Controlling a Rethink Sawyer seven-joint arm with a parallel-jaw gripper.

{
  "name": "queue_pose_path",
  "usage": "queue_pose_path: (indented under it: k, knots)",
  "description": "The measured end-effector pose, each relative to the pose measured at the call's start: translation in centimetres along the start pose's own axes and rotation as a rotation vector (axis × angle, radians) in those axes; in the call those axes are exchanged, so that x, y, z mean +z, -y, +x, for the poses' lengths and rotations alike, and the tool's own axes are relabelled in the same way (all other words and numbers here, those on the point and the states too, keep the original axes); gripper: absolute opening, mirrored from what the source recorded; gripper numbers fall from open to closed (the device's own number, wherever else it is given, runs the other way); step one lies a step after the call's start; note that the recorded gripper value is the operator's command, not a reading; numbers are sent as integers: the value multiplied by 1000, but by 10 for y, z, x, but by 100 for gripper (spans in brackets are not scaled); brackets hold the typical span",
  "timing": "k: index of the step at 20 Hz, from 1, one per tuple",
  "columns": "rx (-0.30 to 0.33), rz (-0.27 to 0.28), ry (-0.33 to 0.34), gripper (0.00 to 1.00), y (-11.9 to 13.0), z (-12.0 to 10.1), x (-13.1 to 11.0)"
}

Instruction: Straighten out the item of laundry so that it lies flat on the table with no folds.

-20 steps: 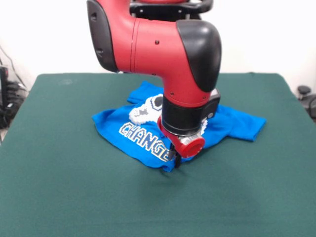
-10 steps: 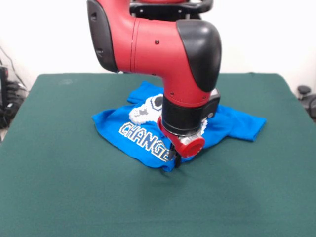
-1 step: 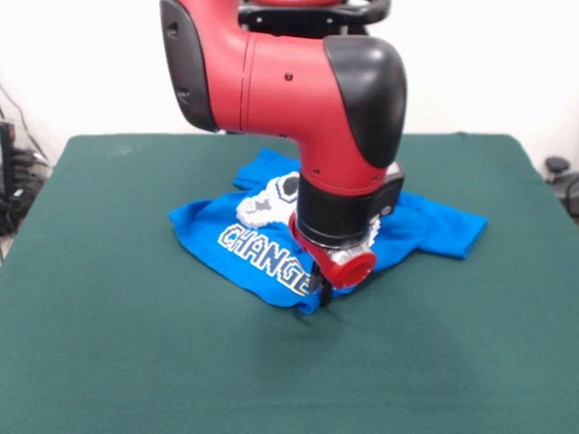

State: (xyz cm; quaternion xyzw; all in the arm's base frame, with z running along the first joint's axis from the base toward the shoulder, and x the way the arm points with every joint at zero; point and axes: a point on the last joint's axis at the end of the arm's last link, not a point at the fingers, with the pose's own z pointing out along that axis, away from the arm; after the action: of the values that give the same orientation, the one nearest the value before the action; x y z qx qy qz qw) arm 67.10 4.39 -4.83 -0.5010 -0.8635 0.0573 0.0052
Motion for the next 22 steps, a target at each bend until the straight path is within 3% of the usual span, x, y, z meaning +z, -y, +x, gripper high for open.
queue_pose_path:
  k: [11, 22]
  knots:
    - [-35, 22, 47, 0, -2, 9, 0]
    - [-136, 72, 179, 0, -7, 28, 1]
